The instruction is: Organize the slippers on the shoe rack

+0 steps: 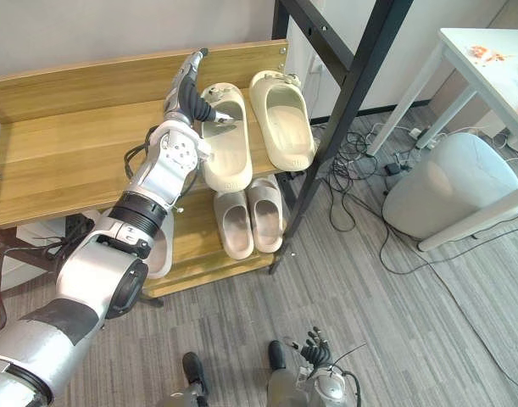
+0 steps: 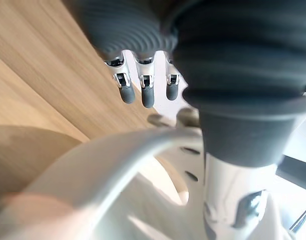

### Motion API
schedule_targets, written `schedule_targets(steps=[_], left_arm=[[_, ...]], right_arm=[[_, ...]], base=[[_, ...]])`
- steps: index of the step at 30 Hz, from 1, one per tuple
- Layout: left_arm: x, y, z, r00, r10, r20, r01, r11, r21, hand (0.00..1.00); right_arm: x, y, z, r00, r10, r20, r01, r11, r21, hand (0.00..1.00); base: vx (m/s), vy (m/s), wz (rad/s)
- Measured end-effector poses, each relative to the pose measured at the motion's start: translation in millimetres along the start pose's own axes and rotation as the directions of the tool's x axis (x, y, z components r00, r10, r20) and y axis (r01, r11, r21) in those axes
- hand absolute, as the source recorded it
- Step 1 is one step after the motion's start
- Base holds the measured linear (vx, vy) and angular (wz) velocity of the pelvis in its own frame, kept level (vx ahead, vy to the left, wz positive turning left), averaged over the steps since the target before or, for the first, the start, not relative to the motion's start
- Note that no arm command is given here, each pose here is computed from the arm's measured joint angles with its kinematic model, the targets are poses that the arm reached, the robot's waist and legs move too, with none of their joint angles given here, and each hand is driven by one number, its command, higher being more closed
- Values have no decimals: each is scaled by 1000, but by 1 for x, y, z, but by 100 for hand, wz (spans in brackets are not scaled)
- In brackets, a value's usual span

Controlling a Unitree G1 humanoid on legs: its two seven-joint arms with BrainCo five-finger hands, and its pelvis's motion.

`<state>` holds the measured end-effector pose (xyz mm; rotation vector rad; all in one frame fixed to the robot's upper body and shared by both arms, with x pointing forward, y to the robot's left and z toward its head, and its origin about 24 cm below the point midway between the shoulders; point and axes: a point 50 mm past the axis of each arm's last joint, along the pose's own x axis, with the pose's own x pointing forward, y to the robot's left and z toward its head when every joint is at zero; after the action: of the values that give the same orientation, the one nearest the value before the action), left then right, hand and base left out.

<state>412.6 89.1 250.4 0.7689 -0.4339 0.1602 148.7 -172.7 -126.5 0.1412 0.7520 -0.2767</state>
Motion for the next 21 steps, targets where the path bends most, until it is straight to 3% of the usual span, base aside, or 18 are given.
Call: schedule_targets(steps=[8, 21], left_arm=[[0, 2, 3, 1000, 16, 11, -16, 1000, -24, 0], [-46, 8, -18, 991, 96, 98, -71, 970, -231, 0]], right_arm=[[0, 0, 0, 1000, -1, -4, 1, 1000, -1, 0], [2, 0, -7, 998, -7, -55, 7, 1000, -4, 0]], base=[[-1, 8, 2], [-23, 15, 13]])
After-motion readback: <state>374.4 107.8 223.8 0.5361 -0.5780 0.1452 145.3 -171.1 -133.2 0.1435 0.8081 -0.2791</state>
